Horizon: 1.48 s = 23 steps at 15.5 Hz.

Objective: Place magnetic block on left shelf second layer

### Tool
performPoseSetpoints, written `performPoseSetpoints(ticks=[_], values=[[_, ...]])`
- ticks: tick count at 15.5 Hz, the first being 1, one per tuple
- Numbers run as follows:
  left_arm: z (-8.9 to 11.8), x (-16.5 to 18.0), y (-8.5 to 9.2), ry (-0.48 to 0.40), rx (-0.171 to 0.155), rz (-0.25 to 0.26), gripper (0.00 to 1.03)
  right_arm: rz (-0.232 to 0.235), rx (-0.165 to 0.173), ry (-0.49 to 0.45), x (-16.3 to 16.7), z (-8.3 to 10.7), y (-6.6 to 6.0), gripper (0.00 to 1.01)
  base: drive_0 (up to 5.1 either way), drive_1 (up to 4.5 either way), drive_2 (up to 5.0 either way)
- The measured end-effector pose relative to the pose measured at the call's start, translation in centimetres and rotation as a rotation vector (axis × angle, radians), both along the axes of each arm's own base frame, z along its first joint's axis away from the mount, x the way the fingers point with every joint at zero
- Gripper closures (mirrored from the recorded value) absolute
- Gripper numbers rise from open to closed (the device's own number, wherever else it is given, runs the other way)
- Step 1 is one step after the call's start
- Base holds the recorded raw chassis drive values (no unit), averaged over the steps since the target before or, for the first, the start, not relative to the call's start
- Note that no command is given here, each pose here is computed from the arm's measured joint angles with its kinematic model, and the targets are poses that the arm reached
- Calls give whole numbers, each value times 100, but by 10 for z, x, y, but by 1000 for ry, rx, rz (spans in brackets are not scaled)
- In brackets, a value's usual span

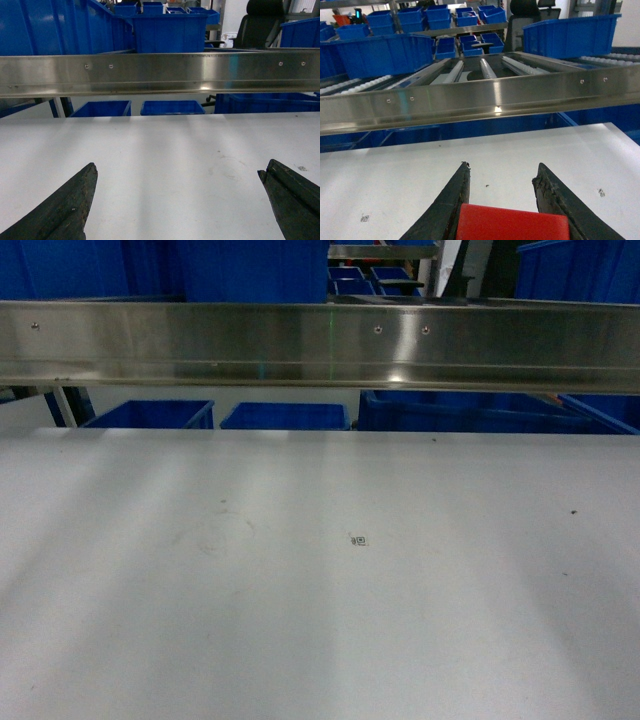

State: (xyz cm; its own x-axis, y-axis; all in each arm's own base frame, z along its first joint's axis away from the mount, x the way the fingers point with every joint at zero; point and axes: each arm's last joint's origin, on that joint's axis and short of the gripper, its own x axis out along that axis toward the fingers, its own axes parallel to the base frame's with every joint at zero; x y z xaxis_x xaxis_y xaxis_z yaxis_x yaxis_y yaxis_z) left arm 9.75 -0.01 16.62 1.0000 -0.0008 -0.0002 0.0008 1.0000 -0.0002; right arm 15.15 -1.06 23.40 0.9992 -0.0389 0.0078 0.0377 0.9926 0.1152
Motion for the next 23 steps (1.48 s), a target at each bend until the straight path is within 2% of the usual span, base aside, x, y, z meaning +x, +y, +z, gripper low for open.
performPoseSetpoints(ticks=[2,4,13,23], values=[[0,0,0,0,0,0,5,33,-60,-21,-2,3,9,67,0,0,0],[0,0,0,0,0,0,5,46,-87,-17,-2,3,15,67,0,0,0],[0,0,0,-2,0,0,5,54,-82,-10,-2,3,17,67,0,0,0],[0,0,0,-1,0,0,5,46,-82,-6,-1,2,16,67,-476,270,270]])
